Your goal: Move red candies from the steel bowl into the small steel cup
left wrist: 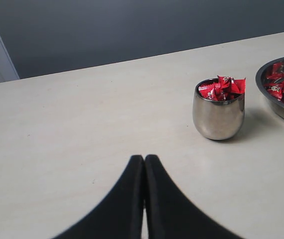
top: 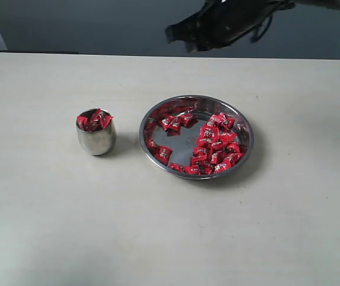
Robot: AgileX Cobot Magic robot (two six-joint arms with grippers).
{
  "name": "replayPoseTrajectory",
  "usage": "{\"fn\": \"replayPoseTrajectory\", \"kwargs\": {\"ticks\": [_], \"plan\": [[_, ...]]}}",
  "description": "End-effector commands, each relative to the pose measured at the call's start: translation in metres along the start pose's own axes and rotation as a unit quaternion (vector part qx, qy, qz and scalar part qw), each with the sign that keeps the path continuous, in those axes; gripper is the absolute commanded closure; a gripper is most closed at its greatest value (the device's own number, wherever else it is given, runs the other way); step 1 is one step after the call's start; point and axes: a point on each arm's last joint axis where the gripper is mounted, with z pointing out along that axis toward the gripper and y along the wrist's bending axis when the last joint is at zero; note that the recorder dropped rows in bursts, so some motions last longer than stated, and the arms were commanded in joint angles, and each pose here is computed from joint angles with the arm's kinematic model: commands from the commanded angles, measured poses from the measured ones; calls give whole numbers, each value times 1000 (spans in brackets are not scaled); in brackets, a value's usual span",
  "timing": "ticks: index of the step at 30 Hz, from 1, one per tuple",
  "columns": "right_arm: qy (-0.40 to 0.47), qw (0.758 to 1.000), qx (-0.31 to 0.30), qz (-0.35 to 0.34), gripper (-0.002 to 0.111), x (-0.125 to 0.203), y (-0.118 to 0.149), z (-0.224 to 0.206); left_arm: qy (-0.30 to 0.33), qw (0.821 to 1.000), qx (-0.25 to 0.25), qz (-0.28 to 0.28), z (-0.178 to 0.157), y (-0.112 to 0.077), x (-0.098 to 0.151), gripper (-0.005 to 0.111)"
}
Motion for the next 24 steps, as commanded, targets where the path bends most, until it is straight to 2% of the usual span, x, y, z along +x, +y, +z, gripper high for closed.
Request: {"fn": "replayPoseTrajectory", "kwargs": {"ticks": [1,7,10,13,18,24], "plan": [[-44,998,34,28,87,13,-26,-54,-7,1000,5,-2,0,-1,-1,106],[-107,990,68,55,88,69,-39,-101,-7,1000,5,-2,0,-1,-1,106],[-123,988,75,57,96,93,-38,-112,-7,1000,5,-2,0,-1,-1,106],[-107,989,76,64,109,115,-37,-111,-7,1000,5,-2,0,-1,-1,106],[-100,989,80,73,109,134,-39,-103,-7,1000,5,-2,0,-1,-1,106],[-128,985,88,79,109,142,-41,-99,-7,1000,5,-2,0,-1,-1,106]]}}
